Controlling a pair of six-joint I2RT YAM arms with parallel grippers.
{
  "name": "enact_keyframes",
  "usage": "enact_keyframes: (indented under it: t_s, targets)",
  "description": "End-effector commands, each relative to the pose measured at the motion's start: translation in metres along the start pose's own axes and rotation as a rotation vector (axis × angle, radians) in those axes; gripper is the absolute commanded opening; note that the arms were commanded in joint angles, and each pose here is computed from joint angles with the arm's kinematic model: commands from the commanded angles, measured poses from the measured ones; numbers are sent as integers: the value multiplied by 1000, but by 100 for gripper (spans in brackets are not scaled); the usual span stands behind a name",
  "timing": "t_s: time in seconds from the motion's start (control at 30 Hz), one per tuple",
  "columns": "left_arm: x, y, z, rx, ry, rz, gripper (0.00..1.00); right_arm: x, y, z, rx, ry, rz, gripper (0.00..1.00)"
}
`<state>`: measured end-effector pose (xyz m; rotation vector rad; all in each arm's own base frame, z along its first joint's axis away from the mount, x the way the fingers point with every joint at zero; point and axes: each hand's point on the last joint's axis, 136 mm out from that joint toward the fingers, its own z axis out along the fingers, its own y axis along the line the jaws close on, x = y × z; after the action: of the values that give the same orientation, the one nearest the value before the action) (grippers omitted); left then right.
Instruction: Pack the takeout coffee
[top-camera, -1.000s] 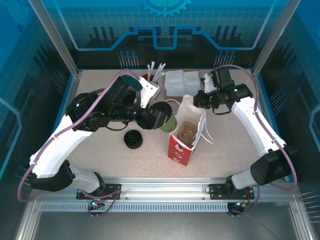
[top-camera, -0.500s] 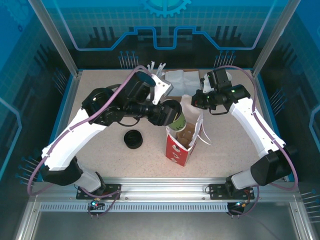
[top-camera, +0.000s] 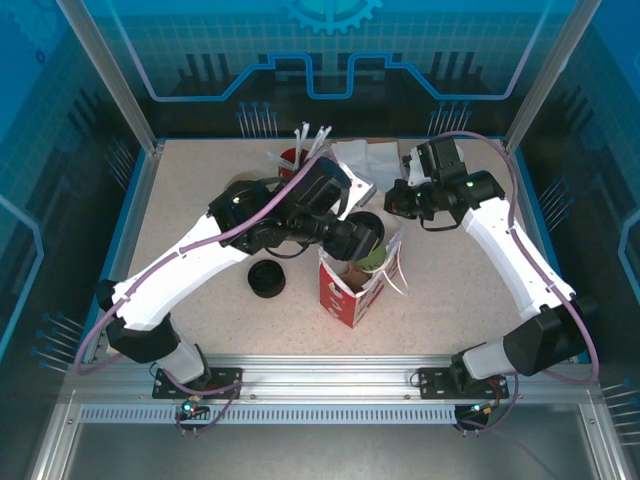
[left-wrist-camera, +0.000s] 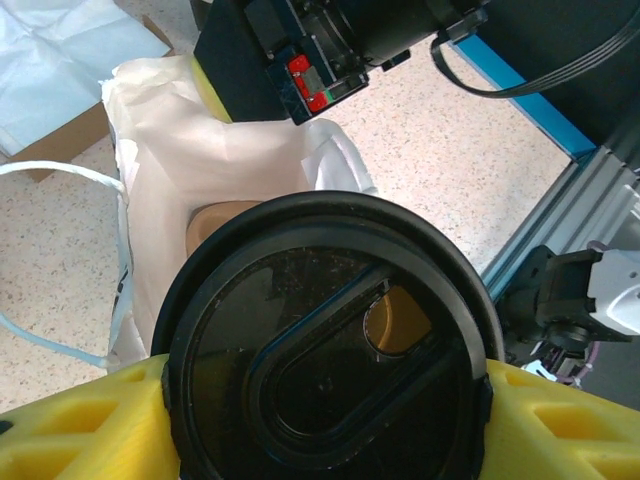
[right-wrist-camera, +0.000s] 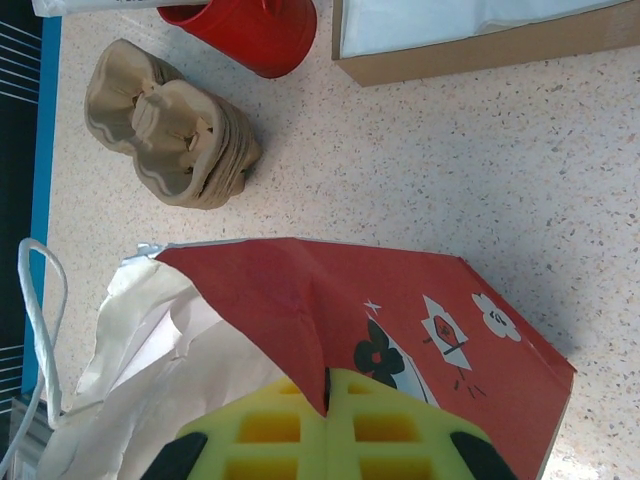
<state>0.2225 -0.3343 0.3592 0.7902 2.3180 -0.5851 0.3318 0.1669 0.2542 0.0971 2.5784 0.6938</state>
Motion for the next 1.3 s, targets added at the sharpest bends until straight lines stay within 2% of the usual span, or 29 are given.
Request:
enact_keyframes:
  t_s: [0.0,0.3,0.53,0.67,0.9,1.07,1.27]
  targets:
    - [2,8,11,-56,-6,-17,65,5,2,-6,-19,-3,-28,0]
    - [9,24,30,-122,-34,13,66,3,10,-8,-49,1,-123,0]
    - [3,25,41,-84,-98,84,65,2,23,-7,-95,28,-214,0]
    - [9,29,45,-100,-72,118,65,7,26,-13,-112,31,-258,0]
    - [30,35,54,-97,-7,32,65,21,22,-16,-116,78,-348,0]
    - [38,38,54,-77,-69,-12,64,33,26,-10,-167,129,-372,0]
    - [47,50,56,-121,-115,-70,62,33,30,-9,-191,100,-404,0]
